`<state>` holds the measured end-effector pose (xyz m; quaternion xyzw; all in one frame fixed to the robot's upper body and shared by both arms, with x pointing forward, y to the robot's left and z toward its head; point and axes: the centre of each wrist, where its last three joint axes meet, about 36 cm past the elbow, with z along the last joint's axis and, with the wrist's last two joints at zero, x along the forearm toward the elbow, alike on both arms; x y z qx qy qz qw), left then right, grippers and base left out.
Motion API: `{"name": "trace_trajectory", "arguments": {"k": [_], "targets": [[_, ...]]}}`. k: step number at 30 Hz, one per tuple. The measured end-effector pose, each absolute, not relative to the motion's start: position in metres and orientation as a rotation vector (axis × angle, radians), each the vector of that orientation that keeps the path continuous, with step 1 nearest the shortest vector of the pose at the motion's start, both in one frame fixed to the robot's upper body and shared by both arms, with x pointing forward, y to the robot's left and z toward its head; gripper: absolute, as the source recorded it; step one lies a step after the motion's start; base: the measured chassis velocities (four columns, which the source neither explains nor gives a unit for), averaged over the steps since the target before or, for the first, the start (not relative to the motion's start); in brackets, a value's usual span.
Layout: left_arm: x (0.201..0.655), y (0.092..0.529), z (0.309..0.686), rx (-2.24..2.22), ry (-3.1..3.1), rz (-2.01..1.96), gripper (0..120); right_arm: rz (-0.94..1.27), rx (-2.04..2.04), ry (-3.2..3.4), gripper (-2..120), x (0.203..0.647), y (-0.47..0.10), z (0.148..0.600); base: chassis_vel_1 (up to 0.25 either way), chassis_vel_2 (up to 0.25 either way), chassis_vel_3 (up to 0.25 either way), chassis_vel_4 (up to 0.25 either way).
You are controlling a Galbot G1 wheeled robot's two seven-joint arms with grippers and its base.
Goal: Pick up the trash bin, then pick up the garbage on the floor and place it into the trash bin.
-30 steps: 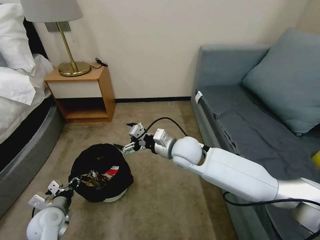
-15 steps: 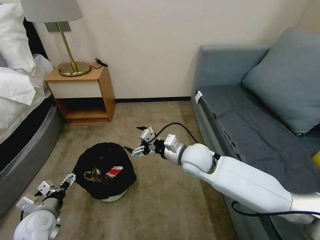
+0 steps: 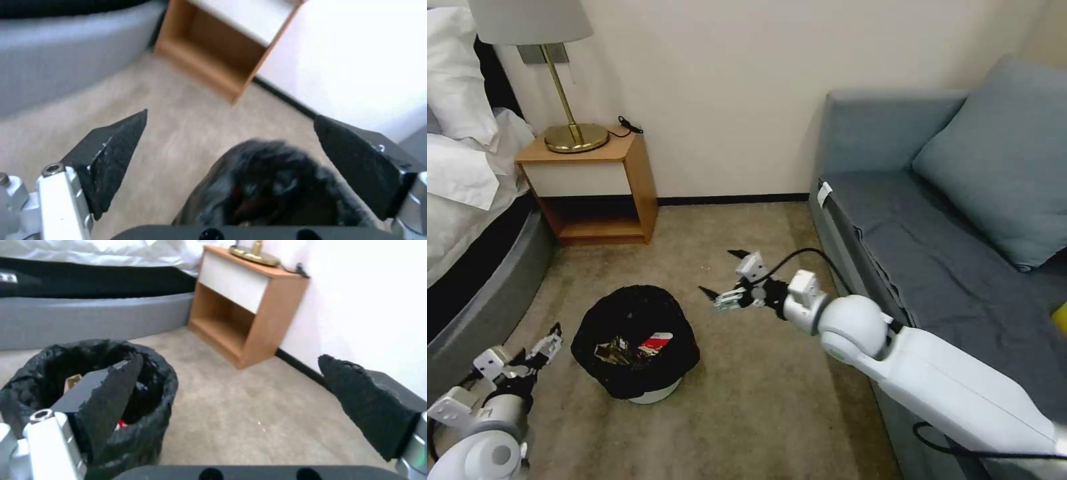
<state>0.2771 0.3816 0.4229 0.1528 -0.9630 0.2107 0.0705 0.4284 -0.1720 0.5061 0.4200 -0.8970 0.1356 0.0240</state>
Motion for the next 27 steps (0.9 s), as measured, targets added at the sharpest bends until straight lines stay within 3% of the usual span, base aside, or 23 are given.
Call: {"name": "trace_trajectory", "arguments": {"k": [14,27], "targets": [[0.276,0.317,0.433,0.221,-3.266,0.221,100,0.298,0.904,-3.045,100,0.368,-0.234,0.538,0.0,0.0,0.0,0.0],[0.259,0.293,0.418,0.136,-3.353,0.187,100,0.289,0.423,-3.129,100,0.308,-0.248,0.521,0.0,0.0,0.0,0.0]]}}
